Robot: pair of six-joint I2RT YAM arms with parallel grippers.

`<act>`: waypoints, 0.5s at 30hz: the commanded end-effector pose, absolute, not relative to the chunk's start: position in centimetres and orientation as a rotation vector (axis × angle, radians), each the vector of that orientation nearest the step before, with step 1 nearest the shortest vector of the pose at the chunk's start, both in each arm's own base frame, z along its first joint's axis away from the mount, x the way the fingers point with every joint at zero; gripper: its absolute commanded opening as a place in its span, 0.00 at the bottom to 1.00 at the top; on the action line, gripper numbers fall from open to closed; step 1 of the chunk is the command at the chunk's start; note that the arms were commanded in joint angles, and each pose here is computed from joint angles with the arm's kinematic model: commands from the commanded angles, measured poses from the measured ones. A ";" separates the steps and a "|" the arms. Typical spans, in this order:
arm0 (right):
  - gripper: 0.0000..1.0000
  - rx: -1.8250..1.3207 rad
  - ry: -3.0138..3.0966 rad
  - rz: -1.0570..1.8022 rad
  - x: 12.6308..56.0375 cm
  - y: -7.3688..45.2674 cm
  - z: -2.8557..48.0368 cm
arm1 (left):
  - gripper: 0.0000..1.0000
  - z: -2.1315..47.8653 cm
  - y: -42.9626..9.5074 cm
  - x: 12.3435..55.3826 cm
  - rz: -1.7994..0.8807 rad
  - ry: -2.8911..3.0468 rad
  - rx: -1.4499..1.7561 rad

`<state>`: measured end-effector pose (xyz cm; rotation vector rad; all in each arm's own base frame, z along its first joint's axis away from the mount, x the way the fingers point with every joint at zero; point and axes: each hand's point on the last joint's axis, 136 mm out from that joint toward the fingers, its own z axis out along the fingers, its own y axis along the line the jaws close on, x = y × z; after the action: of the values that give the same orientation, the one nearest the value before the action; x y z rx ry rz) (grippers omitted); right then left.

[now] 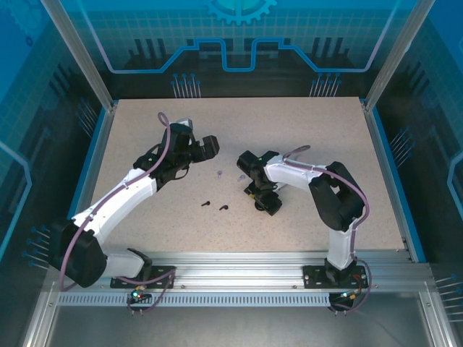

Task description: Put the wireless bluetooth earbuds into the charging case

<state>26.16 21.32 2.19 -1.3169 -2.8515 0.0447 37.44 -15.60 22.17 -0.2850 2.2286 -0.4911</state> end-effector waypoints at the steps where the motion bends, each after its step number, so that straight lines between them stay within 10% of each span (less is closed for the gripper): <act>1: 0.77 -1.359 -2.803 0.103 25.8 20.4 1.3 | 0.99 22.1 -16.1 37.6 -0.536 2.217 -0.295; 15: 0.61 -1.344 -2.791 0.105 25.6 20.3 0.2 | 0.99 21.7 -16.5 37.9 -0.546 2.230 -0.291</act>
<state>26.52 21.45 1.43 -1.3285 -2.8359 0.0201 37.74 -16.08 22.04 -0.2752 2.2274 -0.5140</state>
